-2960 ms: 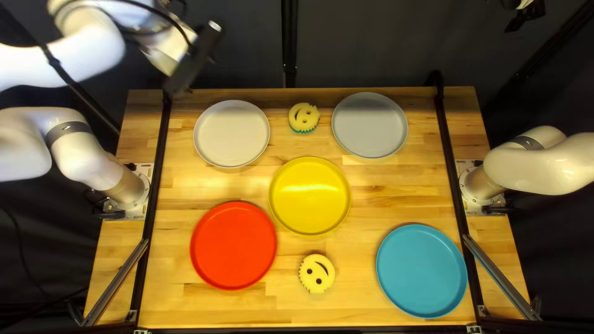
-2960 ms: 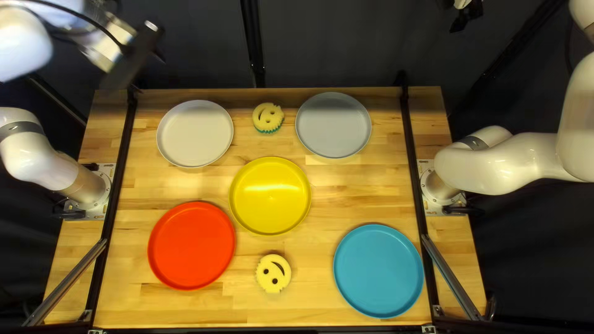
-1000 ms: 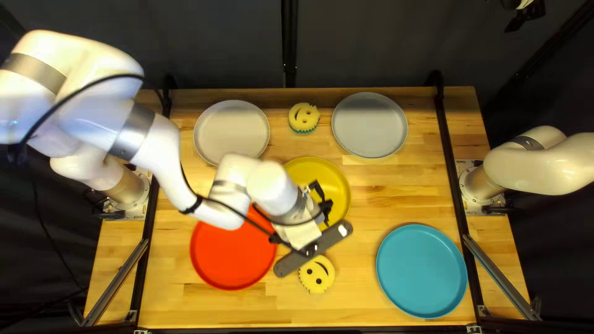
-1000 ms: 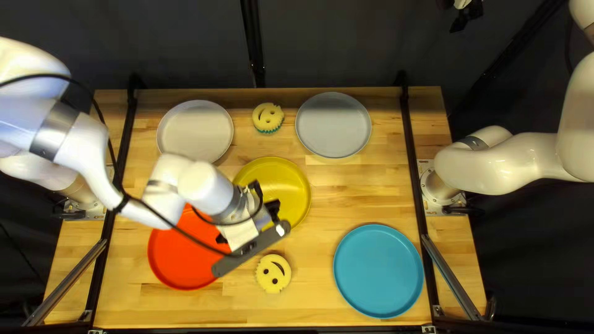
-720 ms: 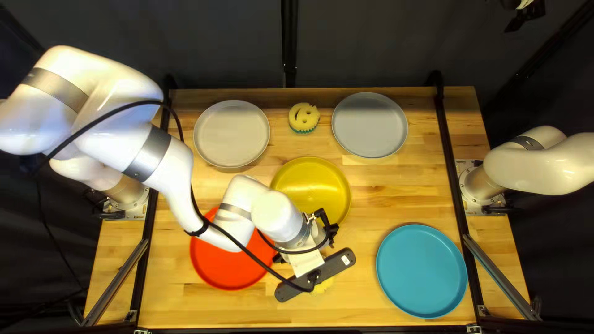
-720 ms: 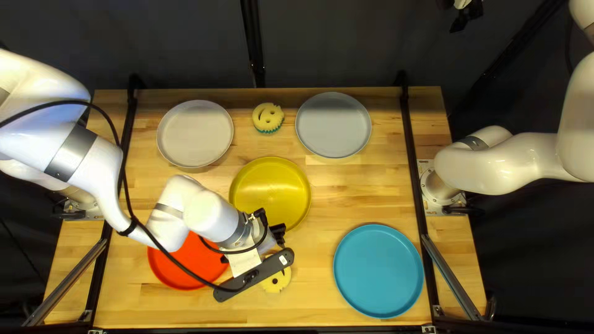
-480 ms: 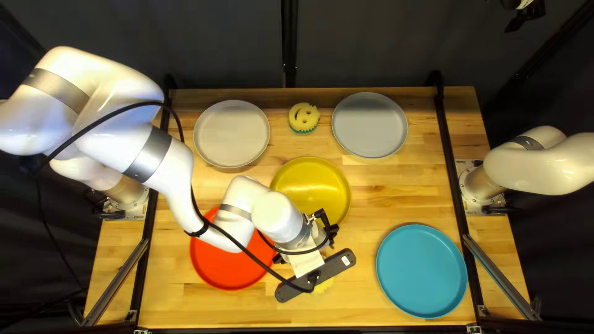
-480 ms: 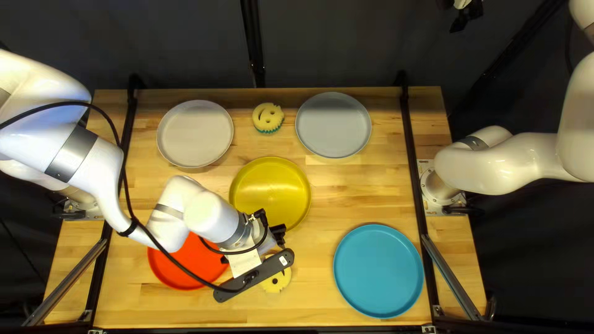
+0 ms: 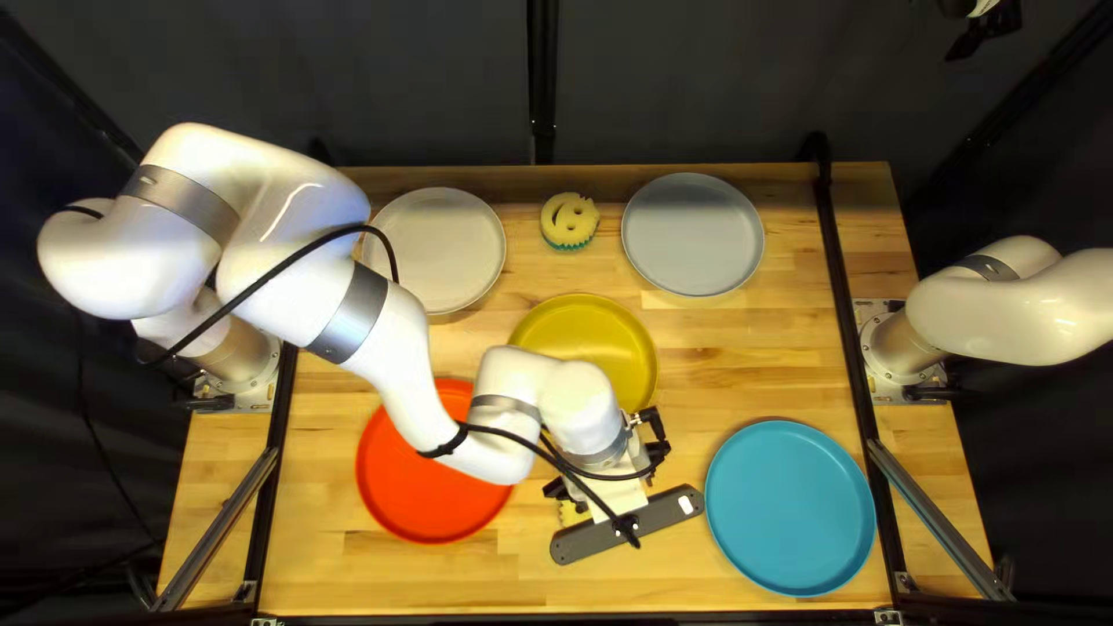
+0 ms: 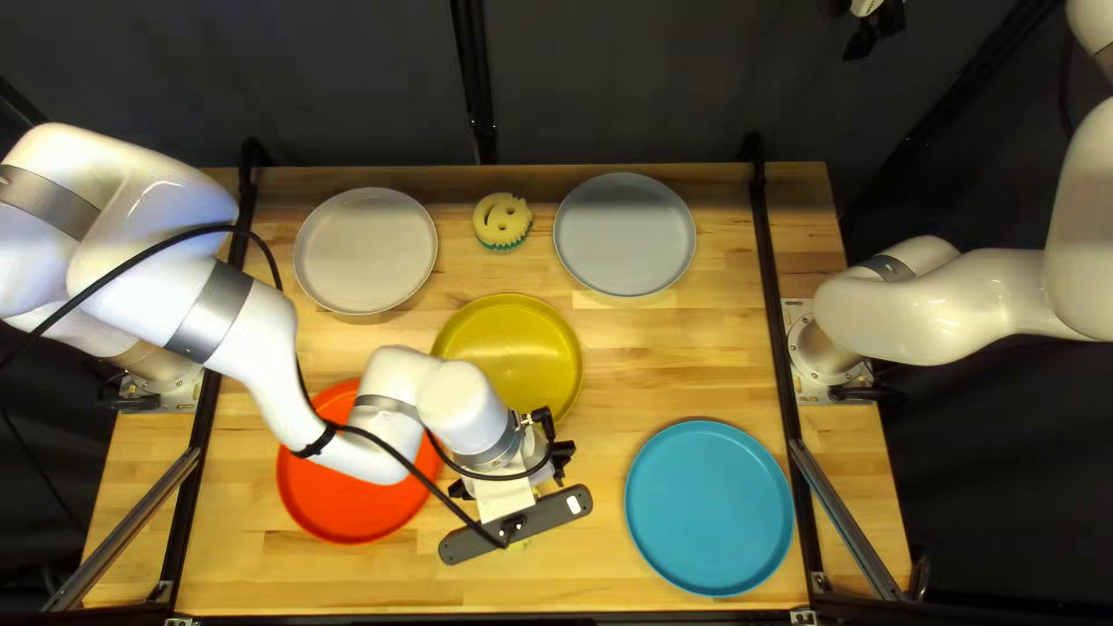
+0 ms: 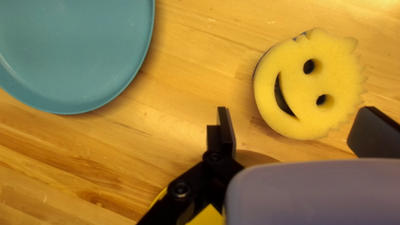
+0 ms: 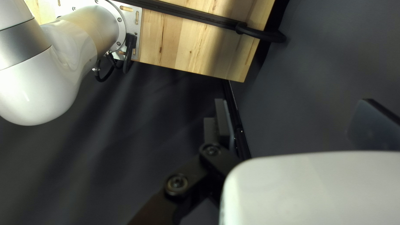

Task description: Pick up sponge and scrub the plate

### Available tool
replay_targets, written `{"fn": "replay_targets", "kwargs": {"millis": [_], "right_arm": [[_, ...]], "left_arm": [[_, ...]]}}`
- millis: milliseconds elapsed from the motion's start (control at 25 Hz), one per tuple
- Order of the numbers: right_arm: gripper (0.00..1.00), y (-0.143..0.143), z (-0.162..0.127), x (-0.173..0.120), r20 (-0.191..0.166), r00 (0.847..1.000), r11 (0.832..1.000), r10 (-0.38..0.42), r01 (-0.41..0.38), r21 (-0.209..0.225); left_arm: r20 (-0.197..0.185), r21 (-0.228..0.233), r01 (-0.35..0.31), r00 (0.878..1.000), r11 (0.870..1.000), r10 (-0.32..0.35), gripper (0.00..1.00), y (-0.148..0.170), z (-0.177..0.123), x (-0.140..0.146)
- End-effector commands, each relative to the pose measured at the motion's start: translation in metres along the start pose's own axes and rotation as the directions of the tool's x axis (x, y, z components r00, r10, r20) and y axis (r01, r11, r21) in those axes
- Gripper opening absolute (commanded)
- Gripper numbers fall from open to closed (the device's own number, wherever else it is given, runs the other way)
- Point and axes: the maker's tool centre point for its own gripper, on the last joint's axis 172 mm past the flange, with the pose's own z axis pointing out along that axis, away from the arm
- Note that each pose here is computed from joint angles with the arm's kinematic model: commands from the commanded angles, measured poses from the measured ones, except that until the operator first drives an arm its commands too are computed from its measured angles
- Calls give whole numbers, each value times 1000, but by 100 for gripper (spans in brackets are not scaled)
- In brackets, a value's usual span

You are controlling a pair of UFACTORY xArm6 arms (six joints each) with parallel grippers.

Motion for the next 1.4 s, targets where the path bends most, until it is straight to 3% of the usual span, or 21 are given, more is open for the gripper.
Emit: {"fn": "replay_targets", "kwargs": {"millis": [40,400,600,840,1160,1400], "right_arm": [[100,0,0,0,0,1000,1000,0,0,0],[100,0,0,0,0,1000,1000,0,0,0],[100,0,0,0,0,1000,1000,0,0,0],[100,0,0,0,0,1000,1000,0,0,0],[100,0,0,0,0,1000,1000,0,0,0],[100,0,0,0,0,1000,1000,0,0,0]], "left_arm": [[8,-26,-39,999,999,39,100,5,2,6],[48,-83,-148,987,985,153,100,16,21,28],[46,-119,-179,982,977,185,100,23,33,24],[38,-188,-250,965,950,261,100,13,43,23],[25,-251,-294,951,922,309,100,13,42,3],[33,-279,-297,947,913,319,100,6,46,-1]]}}
